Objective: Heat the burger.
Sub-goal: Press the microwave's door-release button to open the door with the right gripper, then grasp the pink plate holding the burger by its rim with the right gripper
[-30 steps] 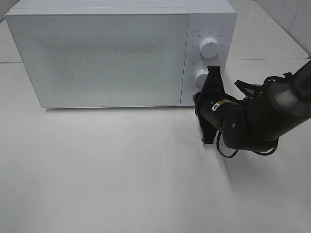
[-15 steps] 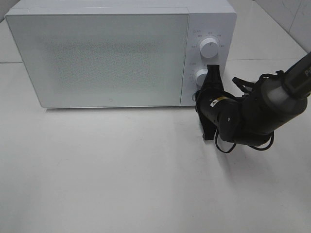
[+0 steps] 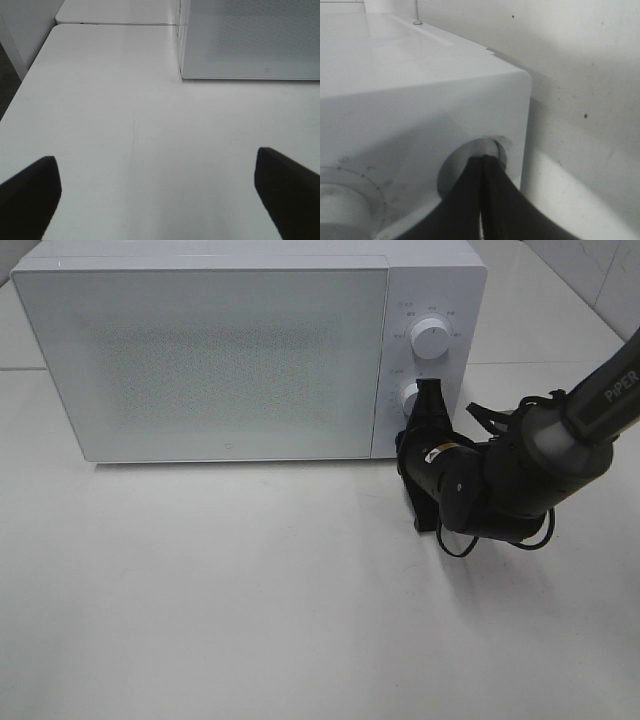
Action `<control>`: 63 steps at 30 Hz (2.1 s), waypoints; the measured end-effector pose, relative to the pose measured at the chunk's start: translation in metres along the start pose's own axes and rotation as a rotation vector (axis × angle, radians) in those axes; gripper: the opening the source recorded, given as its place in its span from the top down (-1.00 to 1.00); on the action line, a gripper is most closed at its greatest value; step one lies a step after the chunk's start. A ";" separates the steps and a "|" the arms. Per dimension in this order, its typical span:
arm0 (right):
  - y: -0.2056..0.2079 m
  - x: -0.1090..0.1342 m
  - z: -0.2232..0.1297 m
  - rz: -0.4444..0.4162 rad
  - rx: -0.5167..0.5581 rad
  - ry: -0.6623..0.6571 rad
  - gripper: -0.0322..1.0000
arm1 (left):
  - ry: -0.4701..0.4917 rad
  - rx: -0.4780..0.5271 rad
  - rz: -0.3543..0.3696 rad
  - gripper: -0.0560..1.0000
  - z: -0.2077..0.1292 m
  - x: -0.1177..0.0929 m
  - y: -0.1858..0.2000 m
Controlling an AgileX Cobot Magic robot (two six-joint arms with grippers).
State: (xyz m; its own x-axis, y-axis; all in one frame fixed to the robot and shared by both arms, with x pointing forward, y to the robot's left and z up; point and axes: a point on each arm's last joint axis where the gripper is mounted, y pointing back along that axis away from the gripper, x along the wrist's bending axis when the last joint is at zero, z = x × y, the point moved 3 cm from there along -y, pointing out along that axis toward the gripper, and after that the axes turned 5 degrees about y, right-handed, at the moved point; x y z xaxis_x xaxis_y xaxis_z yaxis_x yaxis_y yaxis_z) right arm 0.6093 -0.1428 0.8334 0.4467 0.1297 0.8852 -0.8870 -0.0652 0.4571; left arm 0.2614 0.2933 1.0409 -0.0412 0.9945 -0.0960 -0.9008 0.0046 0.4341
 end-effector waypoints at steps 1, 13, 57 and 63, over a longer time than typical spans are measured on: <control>-0.001 0.001 0.000 0.003 -0.002 0.004 0.92 | 0.000 0.000 0.000 -0.99 0.000 0.000 0.000; -0.008 0.004 -0.003 0.002 -0.044 -0.020 0.92 | 0.000 0.000 0.000 -0.99 0.000 0.000 0.000; 0.060 0.016 0.001 -0.157 0.139 0.162 0.92 | 0.000 0.000 0.000 -0.99 0.000 0.000 0.000; 0.087 0.029 -0.003 -0.194 0.267 0.406 0.92 | 0.000 0.000 0.000 -0.99 0.000 0.000 0.000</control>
State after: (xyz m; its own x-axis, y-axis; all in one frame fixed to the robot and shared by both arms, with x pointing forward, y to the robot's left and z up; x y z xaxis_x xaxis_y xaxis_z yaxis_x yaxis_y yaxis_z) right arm 0.5451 -0.1418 0.8985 0.4715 0.5337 0.7020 -0.7085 -0.2448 0.6619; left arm 0.2614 0.2933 1.0409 -0.0412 0.9945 -0.0960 -0.9008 0.0046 0.4341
